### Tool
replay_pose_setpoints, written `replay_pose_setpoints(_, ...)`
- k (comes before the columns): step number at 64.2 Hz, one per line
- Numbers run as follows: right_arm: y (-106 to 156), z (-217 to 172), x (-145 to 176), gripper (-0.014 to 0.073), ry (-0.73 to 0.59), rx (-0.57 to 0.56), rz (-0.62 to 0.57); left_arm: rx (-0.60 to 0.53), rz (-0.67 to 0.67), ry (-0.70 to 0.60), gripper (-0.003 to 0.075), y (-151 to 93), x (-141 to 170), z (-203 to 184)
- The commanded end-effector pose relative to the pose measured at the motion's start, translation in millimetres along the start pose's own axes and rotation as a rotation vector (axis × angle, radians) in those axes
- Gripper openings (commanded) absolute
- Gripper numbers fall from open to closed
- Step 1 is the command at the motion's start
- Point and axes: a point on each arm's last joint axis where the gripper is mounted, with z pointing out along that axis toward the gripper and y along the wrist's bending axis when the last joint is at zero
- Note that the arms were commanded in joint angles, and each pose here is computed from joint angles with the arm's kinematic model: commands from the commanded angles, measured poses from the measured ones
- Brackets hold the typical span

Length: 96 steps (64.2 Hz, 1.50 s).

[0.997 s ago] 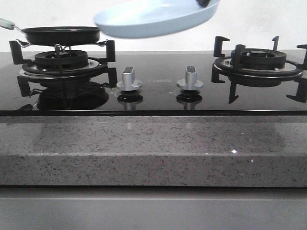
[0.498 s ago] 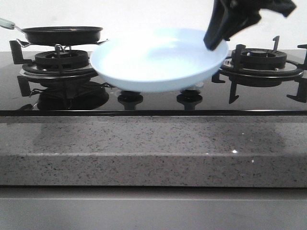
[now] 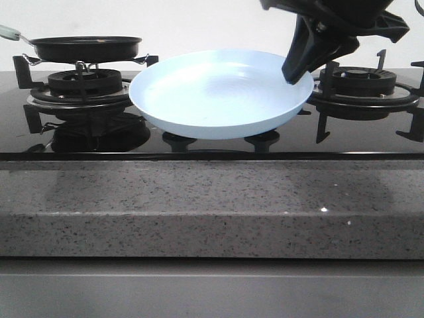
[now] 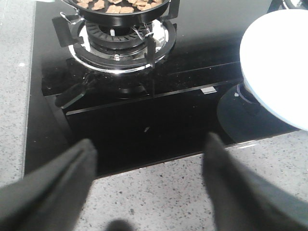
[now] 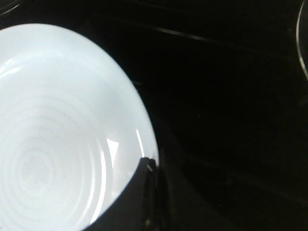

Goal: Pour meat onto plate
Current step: 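Grasp the pale green pan handle with the left gripper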

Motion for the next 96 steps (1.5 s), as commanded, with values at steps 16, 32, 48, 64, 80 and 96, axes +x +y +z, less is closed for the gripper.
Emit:
replay_pose_setpoints(16, 6.2, -20.7, -16.0, -0.0068, -0.126, -0.016, -0.011, -0.143, -0.009, 0.003, 0.0619, 20.4, -39.3, 11.2)
replay_pose_setpoints(32, 6.2, -20.7, -16.0, -0.0068, -0.126, -0.016, -0.011, -0.227, -0.188, 0.094, 0.0619, 64.6, -76.1, 44.9)
replay_pose_setpoints(48, 6.2, -20.7, -16.0, -0.0068, -0.126, -0.016, -0.011, -0.078, -0.435, 0.027, 0.0619, 117.3, -103.1, 68.5)
replay_pose_setpoints(64, 6.2, -20.7, -16.0, -0.0068, -0.126, -0.016, -0.011, 0.055, -0.639, -0.043, 0.0619, 161.0, -116.6, 104.0)
replay_pose_setpoints(80, 6.2, -20.7, -16.0, -0.0068, -0.126, -0.016, -0.011, 0.148, -0.766, -0.05, 0.0619, 188.7, -117.2, 152.5)
replay_pose_setpoints(96, 6.2, -20.7, -16.0, -0.0068, -0.126, -0.016, -0.011, 0.273, -0.859, -0.055, 0.0619, 207.5, -117.7, 192.2)
